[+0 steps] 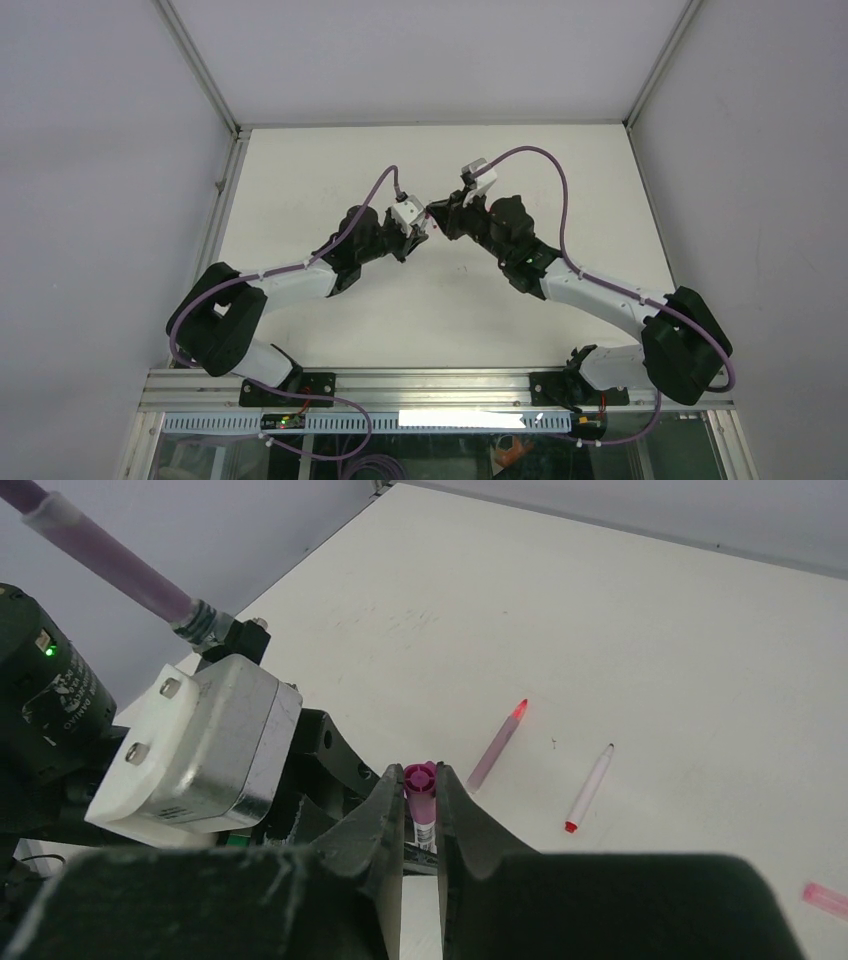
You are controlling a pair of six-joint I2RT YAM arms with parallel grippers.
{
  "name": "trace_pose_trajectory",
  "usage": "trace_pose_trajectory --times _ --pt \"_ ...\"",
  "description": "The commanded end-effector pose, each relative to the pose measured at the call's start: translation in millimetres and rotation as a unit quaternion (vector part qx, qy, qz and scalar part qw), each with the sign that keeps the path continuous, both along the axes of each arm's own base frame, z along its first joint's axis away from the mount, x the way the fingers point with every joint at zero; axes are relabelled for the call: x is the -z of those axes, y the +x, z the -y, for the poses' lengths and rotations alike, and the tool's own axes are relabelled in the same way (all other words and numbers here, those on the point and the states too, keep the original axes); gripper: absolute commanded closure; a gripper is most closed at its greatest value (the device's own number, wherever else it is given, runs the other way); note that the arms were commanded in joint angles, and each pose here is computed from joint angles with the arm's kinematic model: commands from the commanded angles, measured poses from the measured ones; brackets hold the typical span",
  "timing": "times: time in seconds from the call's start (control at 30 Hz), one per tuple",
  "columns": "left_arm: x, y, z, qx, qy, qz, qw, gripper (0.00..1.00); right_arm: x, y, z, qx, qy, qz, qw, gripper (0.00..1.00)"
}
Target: Insert the pens into the pen caps
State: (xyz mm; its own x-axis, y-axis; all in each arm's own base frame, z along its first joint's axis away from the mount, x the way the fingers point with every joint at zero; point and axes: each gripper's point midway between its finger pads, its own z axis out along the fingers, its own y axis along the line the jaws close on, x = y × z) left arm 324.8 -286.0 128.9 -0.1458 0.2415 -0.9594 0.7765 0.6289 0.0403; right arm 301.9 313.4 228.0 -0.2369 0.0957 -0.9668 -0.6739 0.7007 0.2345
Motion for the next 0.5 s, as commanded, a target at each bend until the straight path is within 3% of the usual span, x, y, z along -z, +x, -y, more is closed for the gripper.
trace_pose_trajectory --times 0.0,0.47 --pt "-132.5 22.4 2.9 -0.016 -0.095 0.209 0.973 1.0 73.3 -53.9 -10.8 -0.074 -0.065 -0.124 0.987 1.0" --pt "-175.0 -3.5 11.1 0.045 -0.136 0.256 0.956 1.0 121.2 -61.2 -25.5 -0.084 -0.098 -0.188 0.974 1.0"
